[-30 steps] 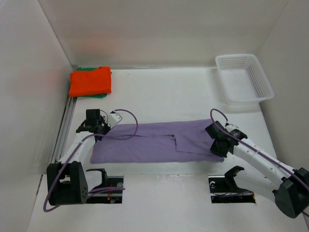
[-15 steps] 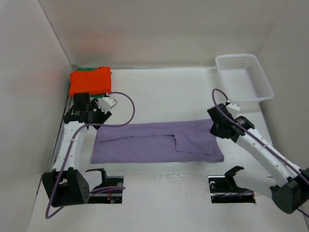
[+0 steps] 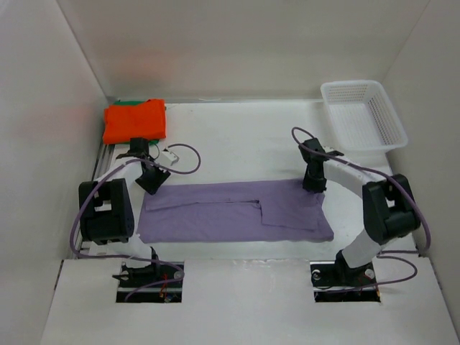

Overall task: Fold and stack the t-shirts
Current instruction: Rotate the tshirt 90 degrees

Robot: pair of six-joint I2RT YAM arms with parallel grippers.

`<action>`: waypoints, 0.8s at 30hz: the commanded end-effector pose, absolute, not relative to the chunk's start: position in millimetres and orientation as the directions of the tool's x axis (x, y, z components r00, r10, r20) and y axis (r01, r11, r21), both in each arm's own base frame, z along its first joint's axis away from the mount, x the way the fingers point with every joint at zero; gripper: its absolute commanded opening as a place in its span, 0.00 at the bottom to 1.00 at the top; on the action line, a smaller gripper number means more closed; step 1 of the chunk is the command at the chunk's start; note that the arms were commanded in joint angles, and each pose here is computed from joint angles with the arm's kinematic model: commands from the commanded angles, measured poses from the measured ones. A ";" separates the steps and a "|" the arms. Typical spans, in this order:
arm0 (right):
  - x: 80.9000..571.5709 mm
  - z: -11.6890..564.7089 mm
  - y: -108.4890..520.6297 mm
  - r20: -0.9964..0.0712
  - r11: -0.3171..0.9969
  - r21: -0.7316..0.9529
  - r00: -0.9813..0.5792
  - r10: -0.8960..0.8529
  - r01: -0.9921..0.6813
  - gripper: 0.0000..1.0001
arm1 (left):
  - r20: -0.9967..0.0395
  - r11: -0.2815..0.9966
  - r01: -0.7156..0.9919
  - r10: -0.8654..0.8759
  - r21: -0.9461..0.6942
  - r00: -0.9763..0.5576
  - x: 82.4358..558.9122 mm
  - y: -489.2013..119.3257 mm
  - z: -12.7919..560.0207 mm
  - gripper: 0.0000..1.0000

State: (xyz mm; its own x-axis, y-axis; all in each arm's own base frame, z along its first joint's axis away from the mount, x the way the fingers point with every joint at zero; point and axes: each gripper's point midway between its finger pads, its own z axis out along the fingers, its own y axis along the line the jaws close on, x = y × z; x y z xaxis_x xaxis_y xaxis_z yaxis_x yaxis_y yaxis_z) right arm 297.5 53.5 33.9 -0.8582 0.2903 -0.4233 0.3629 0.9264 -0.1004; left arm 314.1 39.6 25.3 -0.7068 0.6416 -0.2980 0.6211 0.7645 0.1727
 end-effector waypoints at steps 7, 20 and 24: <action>366.0 39.0 70.8 -0.407 0.960 -0.081 -0.888 0.212 0.267 0.27 | -0.231 0.839 0.482 0.536 0.252 -0.812 324.0 85.8 13.3 0.18; 396.6 46.9 115.4 -0.203 0.995 -0.102 -0.979 -0.005 0.016 0.22 | -0.240 0.888 0.382 0.442 0.256 -0.864 318.5 96.7 33.7 0.31; 391.0 59.1 117.6 -0.253 0.997 -0.073 -0.967 0.002 0.021 0.28 | -0.242 0.894 0.365 0.427 0.262 -0.871 316.6 100.3 38.0 0.31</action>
State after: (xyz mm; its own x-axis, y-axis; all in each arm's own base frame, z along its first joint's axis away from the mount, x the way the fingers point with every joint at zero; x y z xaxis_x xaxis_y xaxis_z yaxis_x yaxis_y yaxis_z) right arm 402.6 112.8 35.3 -0.9704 0.0143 -0.2410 0.0422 0.9929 -0.1111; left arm 313.4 93.7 21.4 -0.8586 0.4609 -0.2244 0.4086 0.8797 0.2434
